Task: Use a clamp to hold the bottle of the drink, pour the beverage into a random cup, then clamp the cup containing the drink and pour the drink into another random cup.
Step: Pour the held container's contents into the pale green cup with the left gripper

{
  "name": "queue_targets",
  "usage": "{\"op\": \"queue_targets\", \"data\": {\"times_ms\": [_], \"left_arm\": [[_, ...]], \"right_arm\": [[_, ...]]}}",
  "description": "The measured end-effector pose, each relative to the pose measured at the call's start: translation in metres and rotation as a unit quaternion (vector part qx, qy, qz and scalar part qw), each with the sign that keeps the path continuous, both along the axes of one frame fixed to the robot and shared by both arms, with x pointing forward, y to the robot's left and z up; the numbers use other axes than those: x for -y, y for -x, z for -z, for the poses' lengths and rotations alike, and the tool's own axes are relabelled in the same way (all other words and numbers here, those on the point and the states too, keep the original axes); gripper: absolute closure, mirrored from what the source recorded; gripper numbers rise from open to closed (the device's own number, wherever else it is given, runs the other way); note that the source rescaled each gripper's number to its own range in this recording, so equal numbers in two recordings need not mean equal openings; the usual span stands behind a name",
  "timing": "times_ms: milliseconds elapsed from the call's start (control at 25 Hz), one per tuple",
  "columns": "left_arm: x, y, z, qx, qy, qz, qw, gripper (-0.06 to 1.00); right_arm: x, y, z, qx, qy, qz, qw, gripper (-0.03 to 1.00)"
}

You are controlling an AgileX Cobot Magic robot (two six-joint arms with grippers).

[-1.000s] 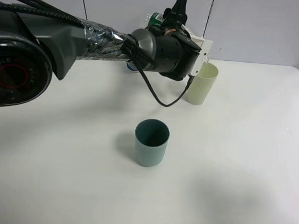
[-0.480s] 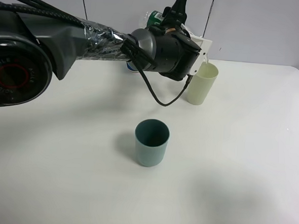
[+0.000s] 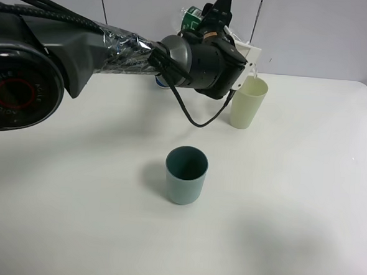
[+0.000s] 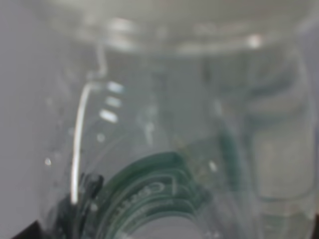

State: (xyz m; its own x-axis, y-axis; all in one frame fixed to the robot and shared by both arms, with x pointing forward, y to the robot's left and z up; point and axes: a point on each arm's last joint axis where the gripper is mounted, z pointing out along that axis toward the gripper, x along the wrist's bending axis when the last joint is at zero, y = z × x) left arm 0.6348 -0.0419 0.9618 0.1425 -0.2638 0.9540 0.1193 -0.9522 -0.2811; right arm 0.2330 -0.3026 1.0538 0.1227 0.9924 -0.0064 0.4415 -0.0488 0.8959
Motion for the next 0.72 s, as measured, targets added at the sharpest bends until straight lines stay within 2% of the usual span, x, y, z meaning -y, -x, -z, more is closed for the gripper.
{"op": "queue_targets", "data": {"times_ms": [720], "left_arm": [[0.0004,-0.0004,-0.0032,0.016,-0.013,0.004,1.0,0.89]], "right_arm": [[0.0,0.0,0.0,0.0,0.0,0.0,1.0,-0.02]]}}
